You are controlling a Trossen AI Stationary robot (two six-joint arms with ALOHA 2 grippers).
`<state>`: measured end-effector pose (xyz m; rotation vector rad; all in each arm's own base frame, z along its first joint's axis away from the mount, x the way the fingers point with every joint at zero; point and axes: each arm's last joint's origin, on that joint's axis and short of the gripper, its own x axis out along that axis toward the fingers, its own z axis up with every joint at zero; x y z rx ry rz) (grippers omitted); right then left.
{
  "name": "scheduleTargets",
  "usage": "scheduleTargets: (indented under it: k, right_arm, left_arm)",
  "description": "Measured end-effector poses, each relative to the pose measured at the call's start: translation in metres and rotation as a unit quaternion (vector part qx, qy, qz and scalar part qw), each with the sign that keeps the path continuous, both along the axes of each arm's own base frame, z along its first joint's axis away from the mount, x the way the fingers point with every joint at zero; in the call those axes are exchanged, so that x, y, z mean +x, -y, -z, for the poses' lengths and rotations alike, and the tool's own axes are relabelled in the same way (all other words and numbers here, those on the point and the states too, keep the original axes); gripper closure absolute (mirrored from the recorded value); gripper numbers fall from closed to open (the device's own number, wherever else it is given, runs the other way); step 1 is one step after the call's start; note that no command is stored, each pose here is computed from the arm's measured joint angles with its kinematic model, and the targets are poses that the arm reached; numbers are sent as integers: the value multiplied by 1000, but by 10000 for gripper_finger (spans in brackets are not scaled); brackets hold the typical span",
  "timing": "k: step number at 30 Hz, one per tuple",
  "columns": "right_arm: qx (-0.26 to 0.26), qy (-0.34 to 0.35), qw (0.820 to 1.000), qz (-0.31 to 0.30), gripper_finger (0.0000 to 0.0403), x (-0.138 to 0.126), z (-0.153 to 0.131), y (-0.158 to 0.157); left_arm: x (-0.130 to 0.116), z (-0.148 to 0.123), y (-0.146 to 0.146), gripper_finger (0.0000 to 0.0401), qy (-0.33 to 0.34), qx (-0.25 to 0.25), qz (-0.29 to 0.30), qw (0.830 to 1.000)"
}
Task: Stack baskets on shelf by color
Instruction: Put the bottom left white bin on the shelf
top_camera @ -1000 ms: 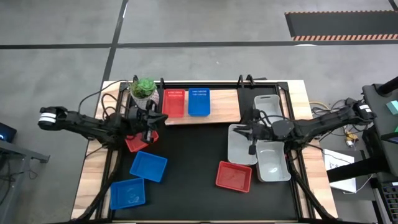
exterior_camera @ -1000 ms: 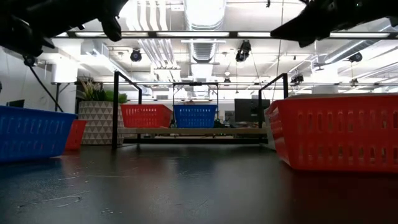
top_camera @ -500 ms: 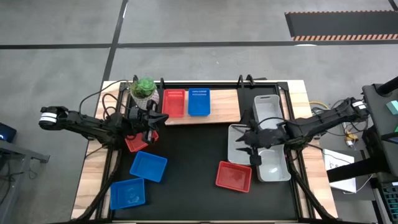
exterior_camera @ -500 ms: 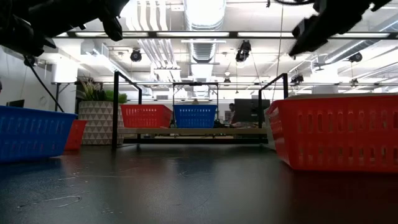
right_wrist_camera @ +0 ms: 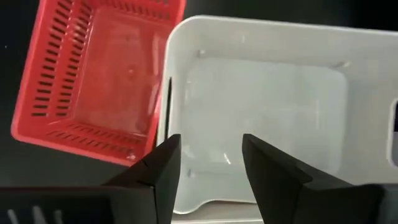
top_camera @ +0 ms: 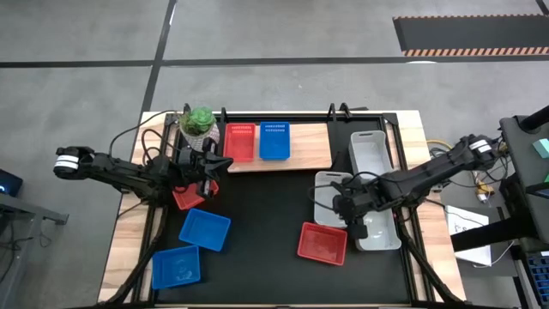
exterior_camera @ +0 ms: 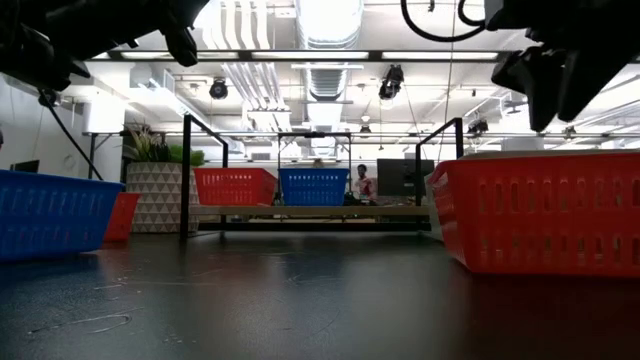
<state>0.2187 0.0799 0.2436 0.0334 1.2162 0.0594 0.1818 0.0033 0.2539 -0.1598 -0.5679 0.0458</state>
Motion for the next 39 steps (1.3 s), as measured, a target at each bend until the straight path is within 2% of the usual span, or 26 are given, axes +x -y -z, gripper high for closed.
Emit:
scheduleTargets:
  k: [3,10,18,21,26,32,39]
  right_arm:
    - [21,-3,1000,3,243,2,2,-2]
    - [61,52,997,-13,244,11,4,-13]
    - [42,17,999,-15,259,24,28,-19]
    - [32,-3,999,-18,268,29,39,-21]
    - [19,-28,999,-27,298,35,53,-23]
    - [6,-41,998,-46,379,37,61,-24]
    - [12,-23,999,-47,388,35,50,-23]
  left_arm:
    - [0,0,0,401,0,0,0,1000]
    - [0,0,0,401,-1,0,0,1000]
    - [1,2,0,401,-11,1,0,1000]
    - [1,2,0,401,-15,15,-10,1000]
    - [1,2,0,401,-15,20,-16,1000]
    - [1,2,0,401,-17,20,-17,1000]
    - [2,3,0,401,-20,20,-18,999]
